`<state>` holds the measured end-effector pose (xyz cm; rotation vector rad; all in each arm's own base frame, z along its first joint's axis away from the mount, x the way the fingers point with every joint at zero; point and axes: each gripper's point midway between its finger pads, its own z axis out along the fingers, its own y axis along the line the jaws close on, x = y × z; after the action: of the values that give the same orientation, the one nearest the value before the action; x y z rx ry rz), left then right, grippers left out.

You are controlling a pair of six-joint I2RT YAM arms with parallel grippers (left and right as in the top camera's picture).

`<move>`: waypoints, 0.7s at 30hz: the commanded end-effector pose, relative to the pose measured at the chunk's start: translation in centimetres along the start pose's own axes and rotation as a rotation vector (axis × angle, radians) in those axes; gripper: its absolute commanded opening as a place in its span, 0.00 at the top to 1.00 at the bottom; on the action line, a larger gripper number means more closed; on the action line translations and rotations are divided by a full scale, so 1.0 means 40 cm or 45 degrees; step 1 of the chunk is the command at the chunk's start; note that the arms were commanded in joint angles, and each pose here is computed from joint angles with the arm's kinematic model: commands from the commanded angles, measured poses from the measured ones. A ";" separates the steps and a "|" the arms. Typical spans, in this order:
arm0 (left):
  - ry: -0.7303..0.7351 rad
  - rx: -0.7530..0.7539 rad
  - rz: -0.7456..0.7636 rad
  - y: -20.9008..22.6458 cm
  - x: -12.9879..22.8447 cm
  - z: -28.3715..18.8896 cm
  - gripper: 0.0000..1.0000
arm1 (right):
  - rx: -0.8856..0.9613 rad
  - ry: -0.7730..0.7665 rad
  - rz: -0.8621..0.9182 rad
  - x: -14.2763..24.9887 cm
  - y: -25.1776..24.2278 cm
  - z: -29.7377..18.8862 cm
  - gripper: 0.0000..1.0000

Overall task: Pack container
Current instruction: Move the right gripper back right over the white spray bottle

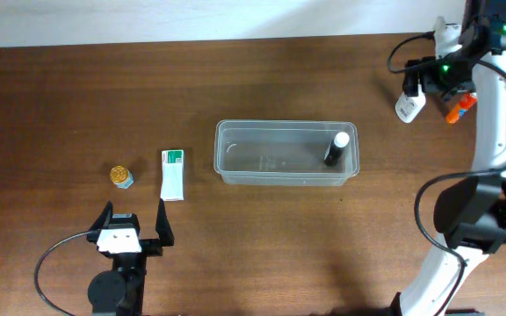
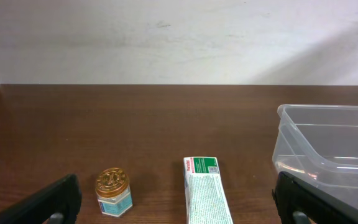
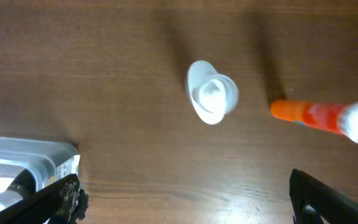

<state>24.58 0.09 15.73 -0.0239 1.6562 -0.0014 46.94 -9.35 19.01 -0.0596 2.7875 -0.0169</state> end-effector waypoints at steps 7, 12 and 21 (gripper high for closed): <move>-0.004 0.009 0.014 -0.002 0.001 -0.001 0.01 | 0.050 0.132 -0.037 0.016 -0.029 0.154 0.02; -0.004 0.009 0.014 -0.002 0.001 -0.001 0.01 | 0.051 0.118 -0.044 0.004 -0.034 0.185 0.02; -0.004 0.009 0.014 -0.002 0.001 -0.001 0.01 | 0.021 0.121 -0.131 -0.001 -0.031 0.240 0.02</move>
<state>24.58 0.09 15.73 -0.0239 1.6562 -0.0014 50.01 -10.80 11.15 -0.1382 2.8647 -0.0723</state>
